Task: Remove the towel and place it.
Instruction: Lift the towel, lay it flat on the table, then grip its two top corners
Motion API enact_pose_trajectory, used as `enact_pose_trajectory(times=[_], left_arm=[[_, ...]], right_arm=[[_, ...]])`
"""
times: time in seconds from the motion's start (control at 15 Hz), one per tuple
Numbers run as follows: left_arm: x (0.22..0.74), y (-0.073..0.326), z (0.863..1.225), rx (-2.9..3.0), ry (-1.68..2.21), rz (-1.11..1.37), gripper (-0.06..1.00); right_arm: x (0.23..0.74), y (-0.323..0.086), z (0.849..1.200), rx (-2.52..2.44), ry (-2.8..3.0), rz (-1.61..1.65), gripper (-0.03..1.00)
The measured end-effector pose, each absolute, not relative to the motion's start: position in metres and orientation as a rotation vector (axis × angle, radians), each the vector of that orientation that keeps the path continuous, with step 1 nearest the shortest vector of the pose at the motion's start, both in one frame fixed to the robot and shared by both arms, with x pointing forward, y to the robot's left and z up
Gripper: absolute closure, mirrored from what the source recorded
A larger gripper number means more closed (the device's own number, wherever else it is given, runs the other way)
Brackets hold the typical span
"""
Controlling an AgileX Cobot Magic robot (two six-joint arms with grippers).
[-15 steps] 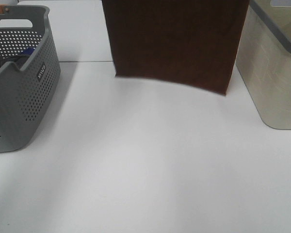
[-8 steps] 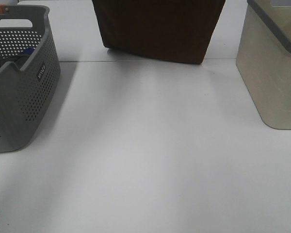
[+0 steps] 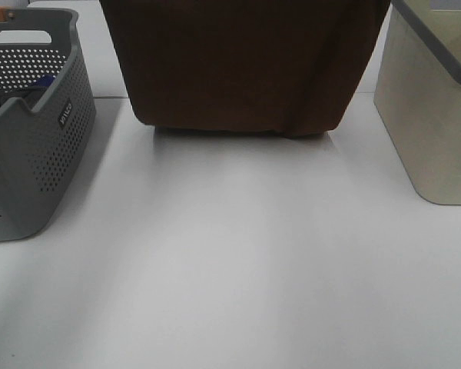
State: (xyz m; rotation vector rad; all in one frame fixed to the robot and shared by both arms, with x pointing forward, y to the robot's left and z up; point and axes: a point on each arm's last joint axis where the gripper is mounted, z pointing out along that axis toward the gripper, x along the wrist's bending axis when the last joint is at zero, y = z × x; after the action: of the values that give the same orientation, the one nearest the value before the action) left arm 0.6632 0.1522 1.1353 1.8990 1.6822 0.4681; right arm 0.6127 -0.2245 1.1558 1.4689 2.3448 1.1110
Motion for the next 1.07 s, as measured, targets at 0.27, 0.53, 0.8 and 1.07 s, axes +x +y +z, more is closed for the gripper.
enact_pose_trajectory(times=[0.27,0.53,0.8,1.07], left_arm=[[0.643,0.135,1.135,2.017,1.698,0.377,0.94],[0.615,0.126,1.149,2.06,1.638,0.393,0.94],[0.564,0.126,1.128,2.187,1.666,0.306,0.94],[0.504,0.126,1.122,2.238,1.664,0.235,0.94]], right_arm=[[0.603,-0.225,1.149,1.549,2.449,1.033,0.97],[0.592,-0.232,1.13,1.708,2.434,0.897,0.97],[0.546,-0.237,1.119,1.843,2.433,0.836,0.97],[0.483,-0.242,1.104,1.943,2.436,0.791,0.97]])
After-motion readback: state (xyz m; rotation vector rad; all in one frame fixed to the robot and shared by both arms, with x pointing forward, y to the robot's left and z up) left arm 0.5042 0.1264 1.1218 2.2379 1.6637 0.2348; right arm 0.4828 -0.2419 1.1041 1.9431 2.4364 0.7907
